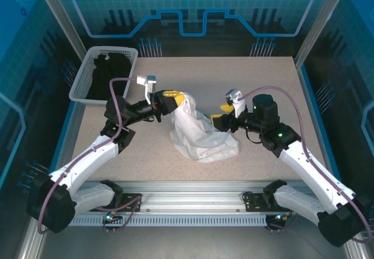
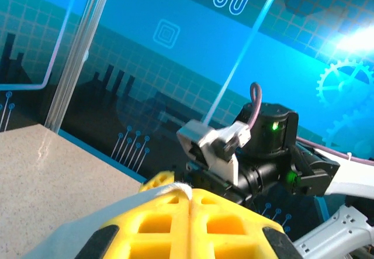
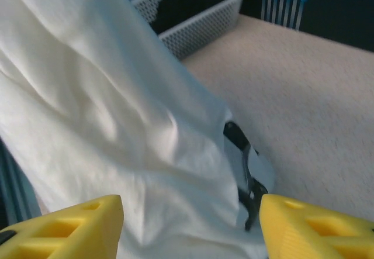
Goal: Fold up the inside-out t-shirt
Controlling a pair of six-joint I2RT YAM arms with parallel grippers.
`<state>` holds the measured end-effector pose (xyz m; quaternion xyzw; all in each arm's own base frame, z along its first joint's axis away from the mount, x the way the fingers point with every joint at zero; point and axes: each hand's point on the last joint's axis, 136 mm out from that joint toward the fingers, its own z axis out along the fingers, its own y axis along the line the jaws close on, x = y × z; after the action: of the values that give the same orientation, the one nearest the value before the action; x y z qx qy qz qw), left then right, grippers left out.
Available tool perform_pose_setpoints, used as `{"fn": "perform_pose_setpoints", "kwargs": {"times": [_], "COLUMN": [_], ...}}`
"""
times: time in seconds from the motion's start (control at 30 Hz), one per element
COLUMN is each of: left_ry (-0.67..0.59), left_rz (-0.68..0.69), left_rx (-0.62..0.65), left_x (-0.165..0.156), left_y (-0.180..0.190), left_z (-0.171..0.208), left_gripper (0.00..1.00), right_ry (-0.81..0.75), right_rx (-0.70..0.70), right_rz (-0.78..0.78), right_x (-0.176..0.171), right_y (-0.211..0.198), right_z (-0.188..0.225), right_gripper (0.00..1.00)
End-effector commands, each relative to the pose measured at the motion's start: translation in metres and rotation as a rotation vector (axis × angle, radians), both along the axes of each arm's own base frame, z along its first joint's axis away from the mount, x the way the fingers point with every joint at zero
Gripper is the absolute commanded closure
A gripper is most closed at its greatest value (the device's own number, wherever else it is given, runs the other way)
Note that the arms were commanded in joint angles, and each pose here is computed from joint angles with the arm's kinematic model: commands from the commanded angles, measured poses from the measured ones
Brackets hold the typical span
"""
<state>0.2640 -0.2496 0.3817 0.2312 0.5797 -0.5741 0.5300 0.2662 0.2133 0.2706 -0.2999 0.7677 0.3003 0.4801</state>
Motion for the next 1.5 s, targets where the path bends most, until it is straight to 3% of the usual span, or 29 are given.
{"fn": "perform_pose_setpoints", "kwargs": {"times": [0.0, 0.27, 0.47, 0.5, 0.63, 0.73, 0.8, 0.87, 0.97, 1.2, 1.47], "left_ry": [-0.118, -0.081, -0.067, -0.064, -0.028, 0.132, 0.265, 0.305, 0.33, 0.249, 0.202], "left_rz": [-0.04, -0.059, -0.062, -0.057, 0.022, 0.28, 0.483, 0.557, 0.574, 0.574, 0.474], "left_rx": [-0.009, 0.017, 0.029, 0.031, 0.034, 0.111, 0.258, 0.373, 0.459, 0.5, 0.469], "left_x": [-0.015, -0.017, -0.018, -0.017, -0.008, 0.024, 0.041, 0.043, 0.038, 0.014, -0.016], "left_y": [0.001, -0.001, -0.001, -0.001, 0.007, 0.034, 0.061, 0.075, 0.081, 0.07, 0.043], "left_z": [0.013, 0.0, -0.007, -0.009, -0.014, -0.046, -0.089, -0.117, -0.133, -0.121, -0.091], "left_gripper": [1.0, 1.0, 1.0, 1.0, 1.0, 1.0, 0.99, 0.97, 0.9, 0.49, 0.28], "right_ry": [0.004, -0.049, -0.061, -0.06, -0.057, -0.1, -0.123, -0.106, -0.006, 0.209, 0.267], "right_rx": [0.053, 0.069, 0.073, 0.073, 0.087, 0.088, 0.125, 0.148, 0.176, 0.164, 0.151], "right_rz": [0.131, 0.188, 0.268, 0.292, 0.374, 0.332, 0.343, 0.403, 0.452, 0.409, 0.329], "right_x": [-0.002, 0.016, 0.021, 0.021, 0.014, 0.012, 0.002, -0.013, -0.02, 0.001, 0.014], "right_y": [0.029, 0.065, 0.086, 0.09, 0.095, 0.071, 0.059, 0.06, 0.07, 0.084, 0.085], "right_z": [0.005, 0.014, 0.017, 0.017, 0.026, 0.057, 0.085, 0.102, 0.106, 0.082, 0.074], "right_gripper": [0.34, 0.32, 0.37, 0.42, 0.96, 1.0, 1.0, 1.0, 1.0, 1.0, 1.0]}}
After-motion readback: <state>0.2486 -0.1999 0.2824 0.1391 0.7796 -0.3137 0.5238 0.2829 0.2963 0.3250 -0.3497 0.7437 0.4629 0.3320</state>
